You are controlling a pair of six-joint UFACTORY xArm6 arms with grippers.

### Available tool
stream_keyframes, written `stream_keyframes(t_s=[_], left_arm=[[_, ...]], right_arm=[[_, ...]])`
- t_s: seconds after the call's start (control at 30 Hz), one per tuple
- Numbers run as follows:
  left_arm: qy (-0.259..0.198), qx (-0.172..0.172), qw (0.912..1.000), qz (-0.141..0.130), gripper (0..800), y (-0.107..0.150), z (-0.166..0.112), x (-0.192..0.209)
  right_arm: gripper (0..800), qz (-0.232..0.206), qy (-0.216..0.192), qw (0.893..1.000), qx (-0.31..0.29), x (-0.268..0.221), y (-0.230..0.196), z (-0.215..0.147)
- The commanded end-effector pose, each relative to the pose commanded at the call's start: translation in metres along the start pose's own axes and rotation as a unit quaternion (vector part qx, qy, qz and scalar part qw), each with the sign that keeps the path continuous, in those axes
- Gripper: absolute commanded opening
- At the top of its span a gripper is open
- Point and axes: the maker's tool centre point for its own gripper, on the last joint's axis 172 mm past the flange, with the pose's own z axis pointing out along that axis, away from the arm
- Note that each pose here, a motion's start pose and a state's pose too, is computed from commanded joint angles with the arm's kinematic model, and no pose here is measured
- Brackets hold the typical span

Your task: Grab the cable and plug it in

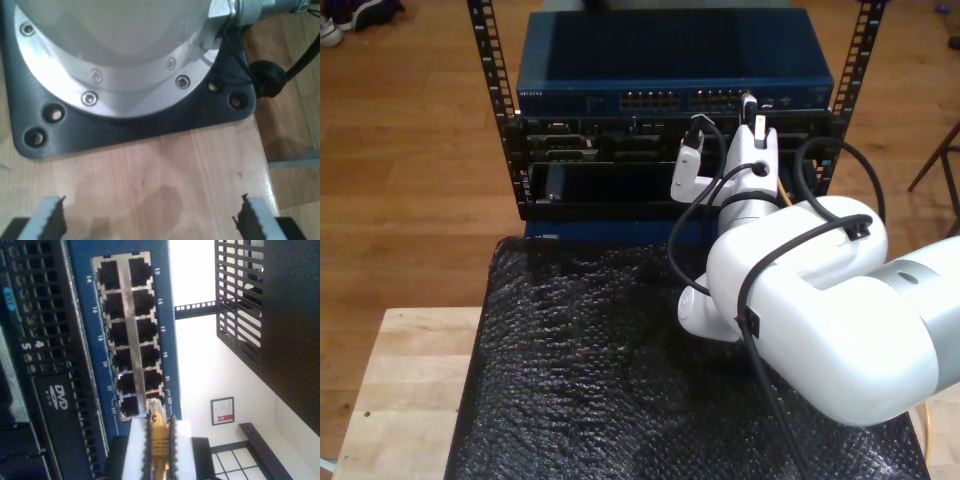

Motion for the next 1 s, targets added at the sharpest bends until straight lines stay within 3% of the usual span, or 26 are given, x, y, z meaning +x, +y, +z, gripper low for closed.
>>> stream_keyframes(t_s=[1.0], left_arm=[[0.001,0.000,1.0000,0.000,800,0.0000,0.0003,0.0002]], right_arm=[[0,-0.001,0.005,1.000,0.002,0.0062,-0.0026,-0.0022]])
